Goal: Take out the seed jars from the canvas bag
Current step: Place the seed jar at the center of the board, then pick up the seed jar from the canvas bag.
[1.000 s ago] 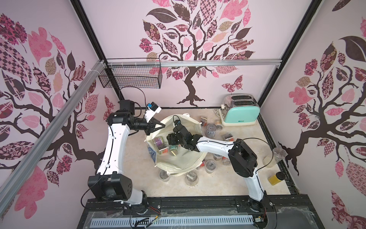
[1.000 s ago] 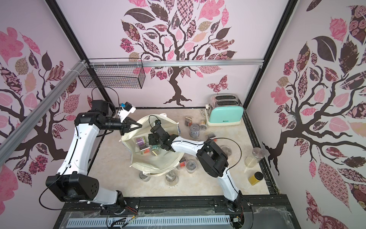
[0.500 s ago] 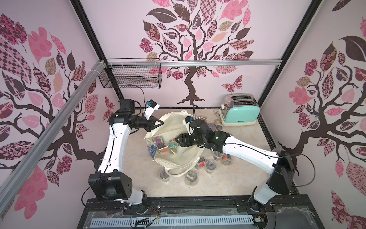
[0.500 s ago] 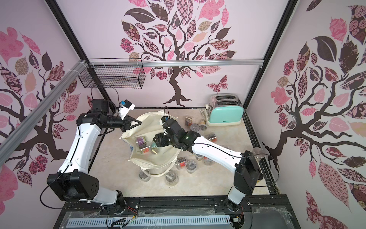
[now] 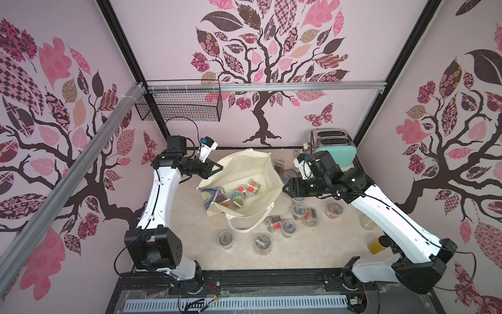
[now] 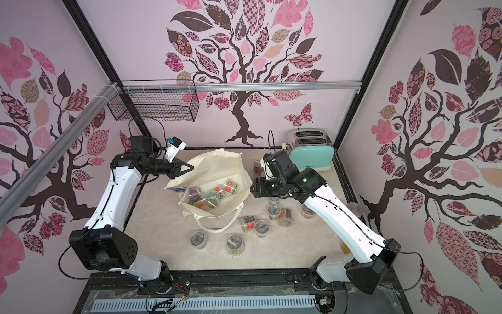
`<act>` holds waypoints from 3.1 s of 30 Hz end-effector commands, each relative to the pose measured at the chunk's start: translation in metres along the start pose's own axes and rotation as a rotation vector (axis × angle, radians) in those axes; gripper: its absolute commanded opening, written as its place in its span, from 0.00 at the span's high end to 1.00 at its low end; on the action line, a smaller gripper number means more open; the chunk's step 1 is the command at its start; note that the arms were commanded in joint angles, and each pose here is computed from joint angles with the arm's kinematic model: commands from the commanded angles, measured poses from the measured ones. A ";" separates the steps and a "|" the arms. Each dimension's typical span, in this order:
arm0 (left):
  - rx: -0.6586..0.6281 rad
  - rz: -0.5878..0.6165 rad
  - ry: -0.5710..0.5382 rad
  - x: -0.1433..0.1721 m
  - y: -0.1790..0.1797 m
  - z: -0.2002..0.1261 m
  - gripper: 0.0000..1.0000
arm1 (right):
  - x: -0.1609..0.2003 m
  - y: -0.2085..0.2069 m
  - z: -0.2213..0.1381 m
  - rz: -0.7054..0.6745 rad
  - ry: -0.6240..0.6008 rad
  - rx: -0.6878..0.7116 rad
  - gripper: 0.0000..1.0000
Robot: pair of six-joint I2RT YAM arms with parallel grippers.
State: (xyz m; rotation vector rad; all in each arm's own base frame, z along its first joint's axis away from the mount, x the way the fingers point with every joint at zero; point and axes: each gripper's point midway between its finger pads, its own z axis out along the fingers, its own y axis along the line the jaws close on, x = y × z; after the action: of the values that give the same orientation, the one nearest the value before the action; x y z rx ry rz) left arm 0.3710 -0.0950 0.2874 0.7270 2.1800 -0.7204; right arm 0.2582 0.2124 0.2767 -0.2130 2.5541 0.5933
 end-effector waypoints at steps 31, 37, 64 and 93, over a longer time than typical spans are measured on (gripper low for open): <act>0.296 0.117 0.004 0.005 -0.070 -0.013 1.00 | 0.156 -0.123 0.087 0.190 0.288 0.314 0.12; 0.300 0.122 0.009 0.007 -0.073 -0.013 1.00 | 0.098 -0.109 0.041 0.112 0.108 0.327 0.07; 0.262 0.084 -0.023 0.003 -0.068 -0.010 1.00 | -0.013 0.105 0.156 0.086 -0.187 0.086 0.04; 0.292 0.084 -0.052 0.002 -0.065 -0.003 1.00 | -0.033 0.015 0.309 0.448 -0.205 0.313 0.02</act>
State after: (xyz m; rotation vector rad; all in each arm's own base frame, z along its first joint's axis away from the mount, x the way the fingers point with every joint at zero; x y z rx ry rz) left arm 0.3269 -0.1296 0.2964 0.9272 2.0601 -0.9466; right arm 0.4086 0.3809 0.0858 0.4848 2.4379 0.4613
